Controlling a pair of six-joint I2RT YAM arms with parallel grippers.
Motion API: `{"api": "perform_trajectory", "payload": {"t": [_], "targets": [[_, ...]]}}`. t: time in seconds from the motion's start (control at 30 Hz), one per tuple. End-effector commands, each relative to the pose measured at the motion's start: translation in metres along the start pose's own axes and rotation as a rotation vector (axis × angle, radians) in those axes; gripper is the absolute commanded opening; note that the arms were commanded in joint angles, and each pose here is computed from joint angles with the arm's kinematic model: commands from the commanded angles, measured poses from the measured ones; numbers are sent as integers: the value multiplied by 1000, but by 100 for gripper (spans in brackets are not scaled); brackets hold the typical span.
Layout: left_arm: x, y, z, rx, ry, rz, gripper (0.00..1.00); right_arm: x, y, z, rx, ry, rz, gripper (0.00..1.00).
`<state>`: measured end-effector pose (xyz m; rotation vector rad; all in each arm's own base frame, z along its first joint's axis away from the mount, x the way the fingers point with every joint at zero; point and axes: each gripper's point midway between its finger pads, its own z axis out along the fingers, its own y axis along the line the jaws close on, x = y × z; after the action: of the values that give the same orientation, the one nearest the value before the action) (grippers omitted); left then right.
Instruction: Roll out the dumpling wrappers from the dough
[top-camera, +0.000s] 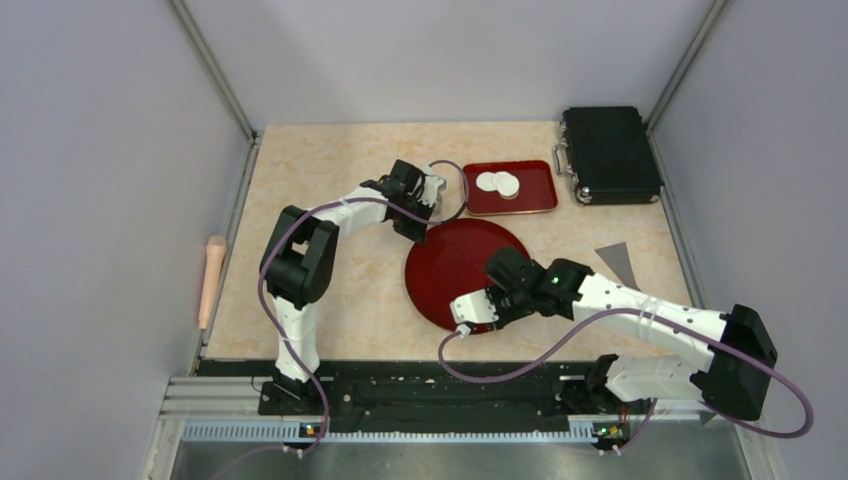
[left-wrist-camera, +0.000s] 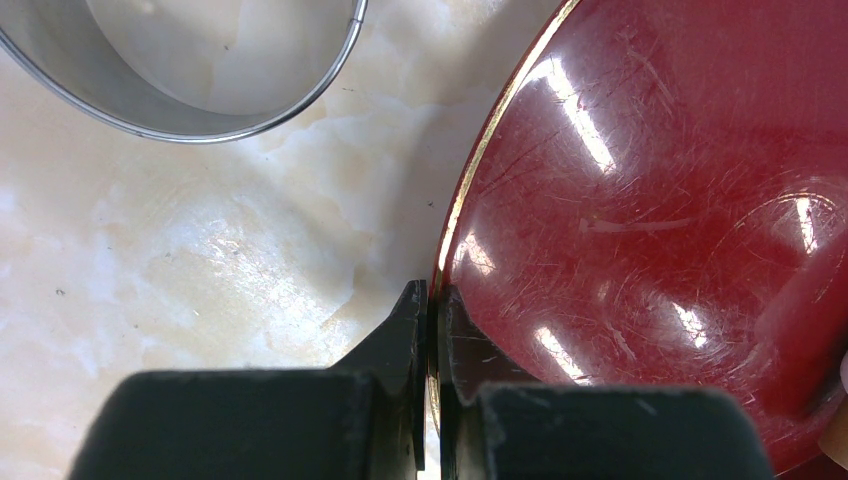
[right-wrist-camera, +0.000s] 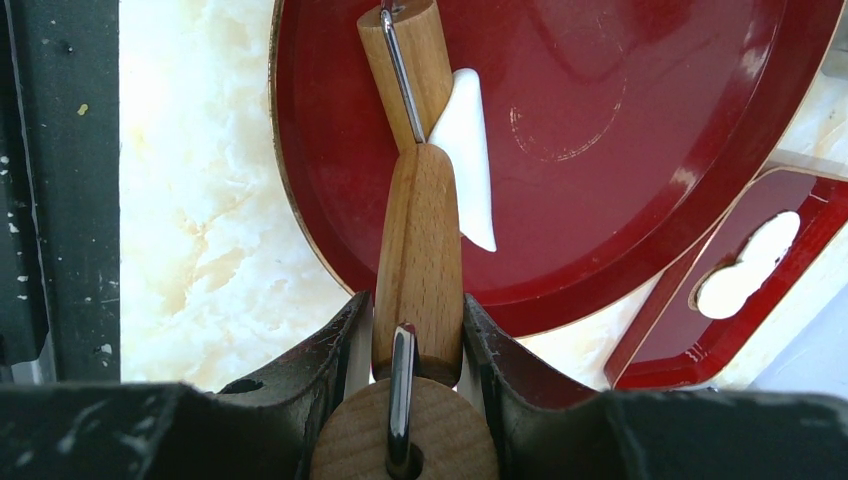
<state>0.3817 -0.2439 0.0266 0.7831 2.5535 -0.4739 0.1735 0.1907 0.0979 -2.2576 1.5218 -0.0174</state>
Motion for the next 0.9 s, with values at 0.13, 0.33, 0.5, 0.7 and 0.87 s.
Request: {"api": "perform_trajectory", "payload": {"t": [0.13, 0.33, 0.5, 0.7, 0.87], "targets": [[18, 19, 22, -70, 52, -11, 0, 9, 78, 6, -312, 19, 69, 0], [18, 19, 22, -69, 51, -12, 0, 5, 52, 15, -188, 3, 50, 0], [18, 19, 22, -69, 52, -9, 0, -2, 35, 20, -125, -19, 40, 0], [18, 19, 22, -68, 51, -11, 0, -5, 20, 24, -63, -21, 30, 0], [18, 18, 22, -67, 52, -10, 0, -6, 19, 32, -67, -17, 18, 0]]}}
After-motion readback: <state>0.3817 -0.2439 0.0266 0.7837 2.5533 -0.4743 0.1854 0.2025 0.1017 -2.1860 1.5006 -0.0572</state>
